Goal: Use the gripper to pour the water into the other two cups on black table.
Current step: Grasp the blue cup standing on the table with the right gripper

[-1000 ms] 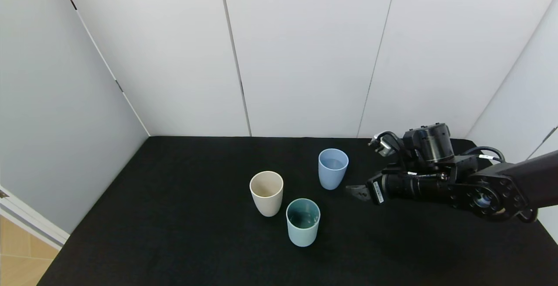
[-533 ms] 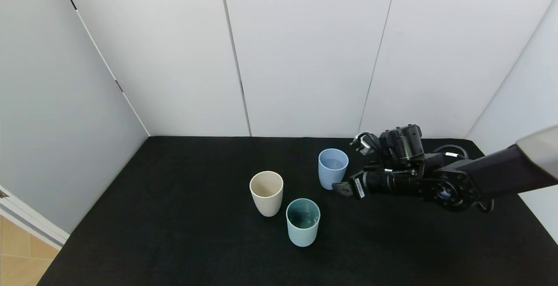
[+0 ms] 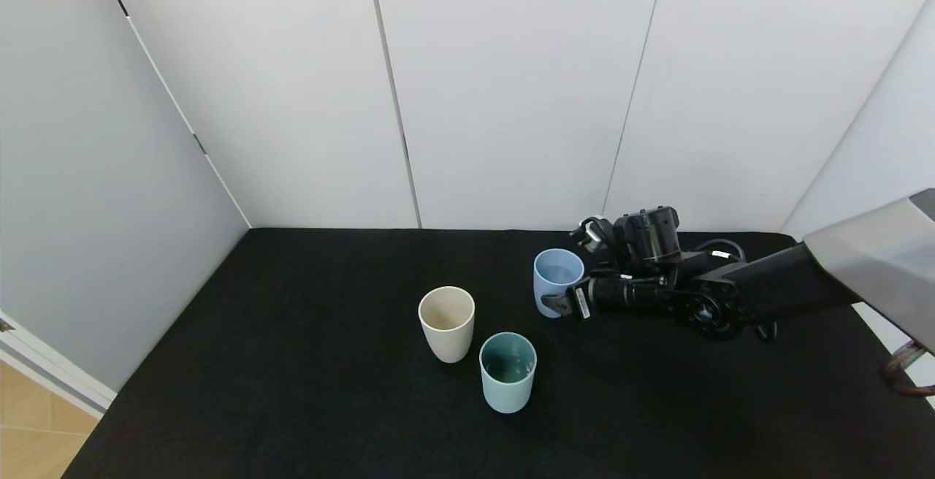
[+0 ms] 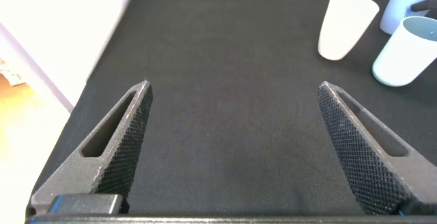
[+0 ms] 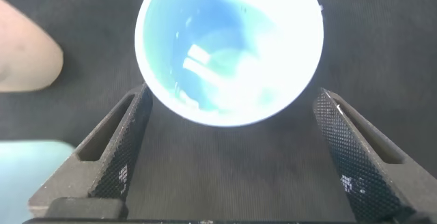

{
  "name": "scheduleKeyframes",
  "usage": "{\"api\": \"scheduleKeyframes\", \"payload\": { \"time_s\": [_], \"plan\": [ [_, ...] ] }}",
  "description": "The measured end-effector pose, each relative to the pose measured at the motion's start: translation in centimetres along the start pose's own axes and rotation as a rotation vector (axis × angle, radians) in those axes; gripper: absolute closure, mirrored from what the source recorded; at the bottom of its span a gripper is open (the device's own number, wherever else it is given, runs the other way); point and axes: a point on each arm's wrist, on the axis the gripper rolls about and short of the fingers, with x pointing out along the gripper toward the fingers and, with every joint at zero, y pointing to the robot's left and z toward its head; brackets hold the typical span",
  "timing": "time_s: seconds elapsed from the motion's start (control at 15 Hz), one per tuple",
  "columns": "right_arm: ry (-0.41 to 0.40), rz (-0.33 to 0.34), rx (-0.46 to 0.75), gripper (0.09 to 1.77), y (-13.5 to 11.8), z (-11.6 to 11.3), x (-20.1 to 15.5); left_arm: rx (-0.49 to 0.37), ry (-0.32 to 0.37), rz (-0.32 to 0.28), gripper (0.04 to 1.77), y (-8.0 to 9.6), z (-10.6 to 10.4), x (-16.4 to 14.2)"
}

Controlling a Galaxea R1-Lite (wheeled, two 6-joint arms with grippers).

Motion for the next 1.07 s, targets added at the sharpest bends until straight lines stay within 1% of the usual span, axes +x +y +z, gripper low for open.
{"api": "scheduleKeyframes", "payload": {
  "time_s": [0.6,0.73,0.93,1.07],
  "plan": [
    [-0.031,-0.005,-0.005,0.15,-0.2,0.5,2.4,0.0,0.0,0.0,0.09,0.0,0.0,0.0],
    [-0.036,-0.003,-0.008,0.15,0.0,0.7,2.9,0.0,0.0,0.001,0.09,0.0,0.0,0.0],
    [-0.043,-0.023,-0.014,0.15,0.3,0.8,3.5,0.0,0.0,0.0,0.09,0.0,0.0,0.0],
    [-0.042,-0.023,-0.016,0.15,0.5,0.7,3.7,0.0,0.0,0.0,0.09,0.0,0.0,0.0]
  ]
}}
